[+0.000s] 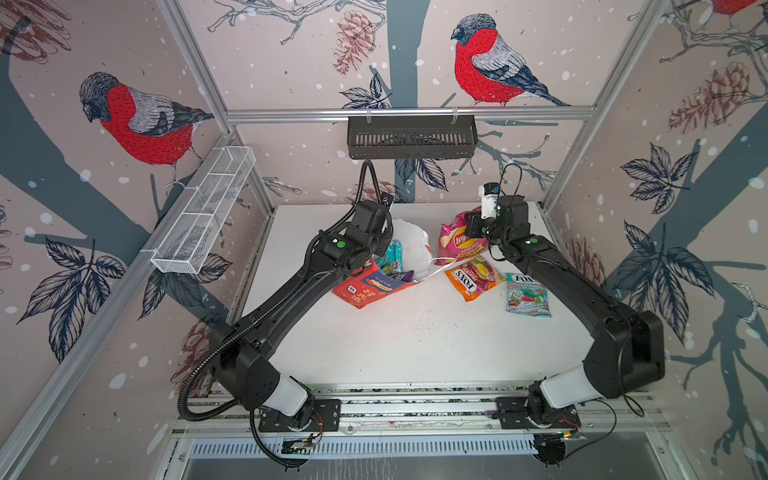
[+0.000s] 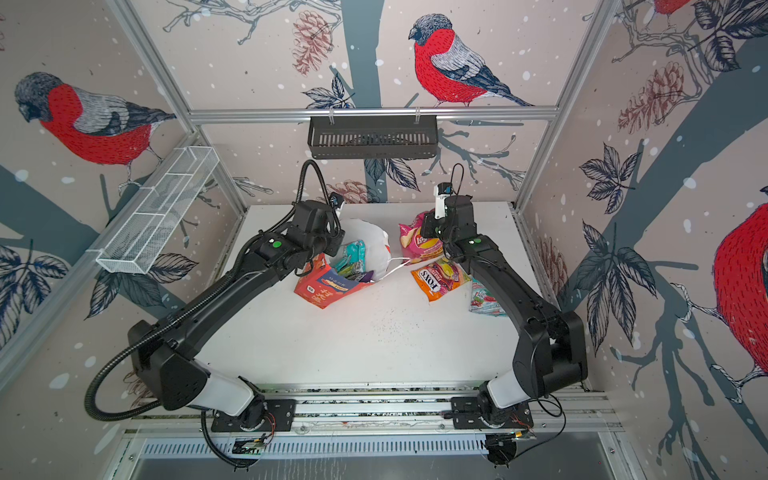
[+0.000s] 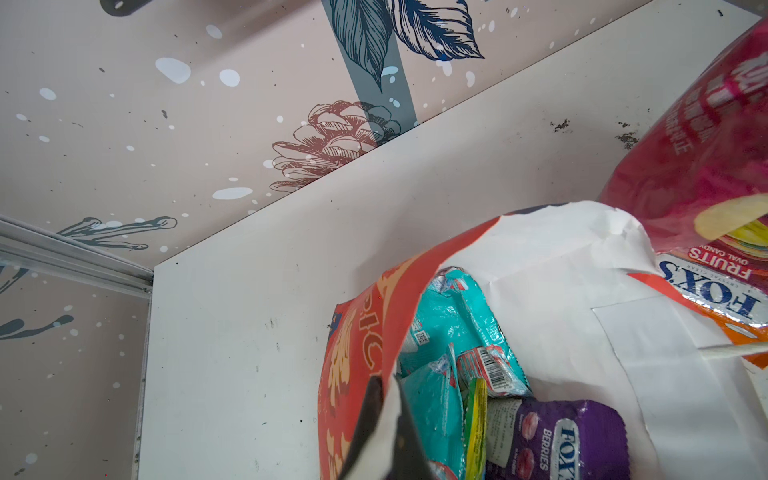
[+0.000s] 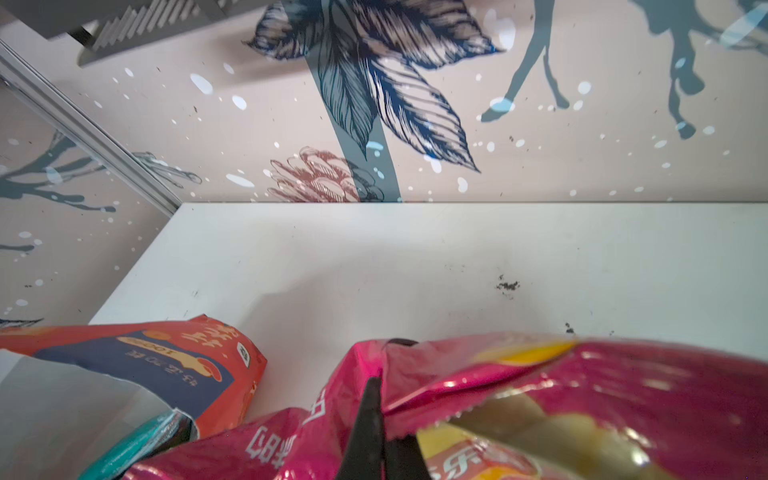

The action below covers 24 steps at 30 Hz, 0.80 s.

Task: Take the snacks out of the paper bag
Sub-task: 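Carry the pink Lay's packet away from the bag with the right gripper, then lower the pink Lay's packet onto the table beyond the bag and release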

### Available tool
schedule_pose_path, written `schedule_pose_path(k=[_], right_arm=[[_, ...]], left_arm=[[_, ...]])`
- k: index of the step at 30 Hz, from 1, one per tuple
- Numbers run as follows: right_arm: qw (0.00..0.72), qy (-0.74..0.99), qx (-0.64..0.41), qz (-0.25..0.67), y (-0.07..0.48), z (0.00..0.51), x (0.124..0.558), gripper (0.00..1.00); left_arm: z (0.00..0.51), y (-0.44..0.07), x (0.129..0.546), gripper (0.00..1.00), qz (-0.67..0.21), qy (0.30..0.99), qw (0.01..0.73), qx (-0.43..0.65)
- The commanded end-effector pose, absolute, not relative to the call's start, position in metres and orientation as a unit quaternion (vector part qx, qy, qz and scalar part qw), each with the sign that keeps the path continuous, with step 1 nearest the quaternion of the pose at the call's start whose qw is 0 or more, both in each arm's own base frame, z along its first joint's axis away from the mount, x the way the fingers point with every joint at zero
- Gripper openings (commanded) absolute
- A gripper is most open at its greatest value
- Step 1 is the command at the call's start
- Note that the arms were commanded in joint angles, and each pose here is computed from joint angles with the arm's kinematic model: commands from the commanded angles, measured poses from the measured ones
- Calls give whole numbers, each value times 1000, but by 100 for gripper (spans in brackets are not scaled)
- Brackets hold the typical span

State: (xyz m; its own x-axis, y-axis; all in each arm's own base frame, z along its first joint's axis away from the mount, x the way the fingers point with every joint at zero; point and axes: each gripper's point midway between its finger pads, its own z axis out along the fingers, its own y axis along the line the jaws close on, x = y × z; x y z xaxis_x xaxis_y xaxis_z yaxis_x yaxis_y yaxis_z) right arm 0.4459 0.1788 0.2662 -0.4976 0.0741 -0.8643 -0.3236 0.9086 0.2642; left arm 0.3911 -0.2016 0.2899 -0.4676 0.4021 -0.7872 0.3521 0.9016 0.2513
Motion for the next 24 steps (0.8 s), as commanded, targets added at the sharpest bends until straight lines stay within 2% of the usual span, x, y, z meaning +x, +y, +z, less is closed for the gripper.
schedule_pose_path(k=[1,10,14,19,24], right_arm=[[476,850,-78,209,187,259,447,2],[407,883,-114,206,208,217,454,4],[372,905,-119,171,203,201,455,3],[384,905,-115,143,190,210,450,2],[395,898,-122,154,194,218,451,6]], left_arm=[[298,-200,393,0,30,848,482,217],[298,-200,393,0,28,848,483,217],[300,-199,393,0,28,847,485,217],[302,-198,392,0,31,846,487,216],[303,-199,393,0,28,845,488,217]])
